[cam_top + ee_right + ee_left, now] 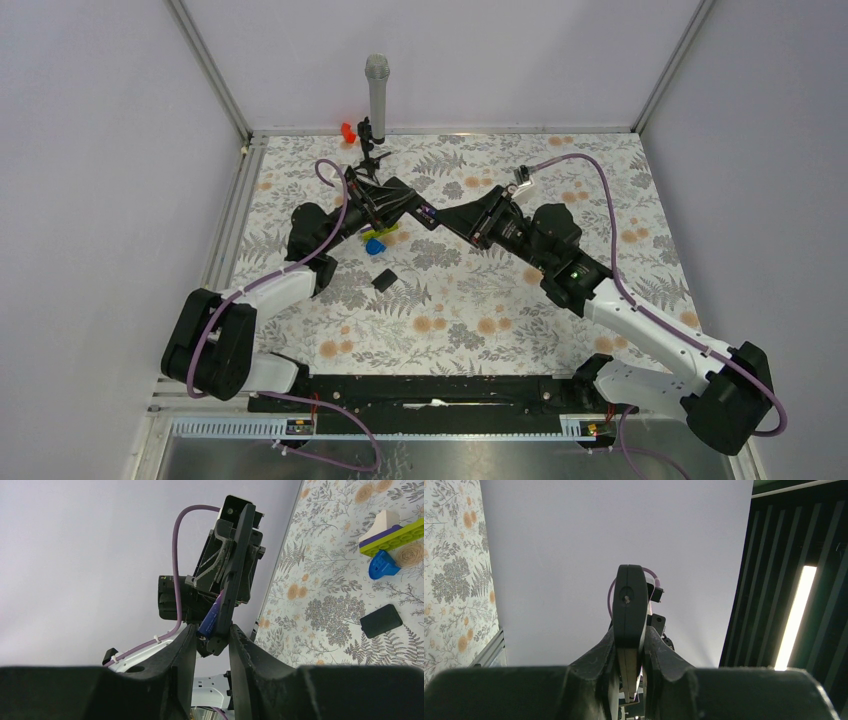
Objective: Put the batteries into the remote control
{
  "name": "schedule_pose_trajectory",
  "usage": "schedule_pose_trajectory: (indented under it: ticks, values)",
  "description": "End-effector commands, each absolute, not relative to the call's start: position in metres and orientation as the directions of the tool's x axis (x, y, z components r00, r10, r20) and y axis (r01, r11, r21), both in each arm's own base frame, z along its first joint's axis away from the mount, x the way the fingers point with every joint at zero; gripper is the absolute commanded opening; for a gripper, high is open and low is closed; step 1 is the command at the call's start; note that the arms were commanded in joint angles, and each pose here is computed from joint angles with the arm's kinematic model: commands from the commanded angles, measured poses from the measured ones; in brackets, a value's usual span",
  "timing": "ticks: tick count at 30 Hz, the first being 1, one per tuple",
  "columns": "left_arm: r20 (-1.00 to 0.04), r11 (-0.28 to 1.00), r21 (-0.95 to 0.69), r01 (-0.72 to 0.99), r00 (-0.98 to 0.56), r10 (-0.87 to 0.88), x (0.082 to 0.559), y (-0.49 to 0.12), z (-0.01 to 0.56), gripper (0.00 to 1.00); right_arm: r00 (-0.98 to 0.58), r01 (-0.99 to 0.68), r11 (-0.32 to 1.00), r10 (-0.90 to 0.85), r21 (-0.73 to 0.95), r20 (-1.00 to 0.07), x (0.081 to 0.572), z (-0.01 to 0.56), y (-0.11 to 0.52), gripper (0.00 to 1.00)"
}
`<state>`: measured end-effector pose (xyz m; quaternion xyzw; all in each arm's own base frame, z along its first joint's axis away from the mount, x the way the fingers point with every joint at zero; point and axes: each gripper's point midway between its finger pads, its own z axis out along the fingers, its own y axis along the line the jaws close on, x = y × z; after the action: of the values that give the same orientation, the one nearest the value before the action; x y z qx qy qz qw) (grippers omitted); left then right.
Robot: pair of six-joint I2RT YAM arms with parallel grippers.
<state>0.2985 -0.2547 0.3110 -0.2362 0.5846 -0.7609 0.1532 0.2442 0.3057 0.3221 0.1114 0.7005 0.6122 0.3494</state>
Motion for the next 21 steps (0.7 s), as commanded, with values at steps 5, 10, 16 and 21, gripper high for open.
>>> schedule_pose_trajectory:
  ticks: [5,10,16,21]
  values:
    - [0.053,-0.28,-0.953,0.112,-0.853,-0.519,0.292,-0.254,0.349,0.0,-0.716,-0.32,0.213,0.584,0.923,-0.383,0.247,0.338,0.31,0.3]
    - [0.04,-0.273,-0.954,0.121,-0.855,-0.517,0.291,-0.255,0.351,0.0,-0.716,-0.312,0.224,0.582,0.923,-0.384,0.249,0.333,0.311,0.29]
    - [0.036,-0.271,-0.954,0.127,-0.852,-0.522,0.292,-0.255,0.351,0.0,-0.718,-0.309,0.234,0.578,0.922,-0.387,0.249,0.331,0.312,0.34]
    - [0.03,-0.257,-0.958,0.126,-0.848,-0.53,0.293,-0.255,0.348,0.0,-0.714,-0.313,0.234,0.581,0.921,-0.39,0.249,0.332,0.31,0.5]
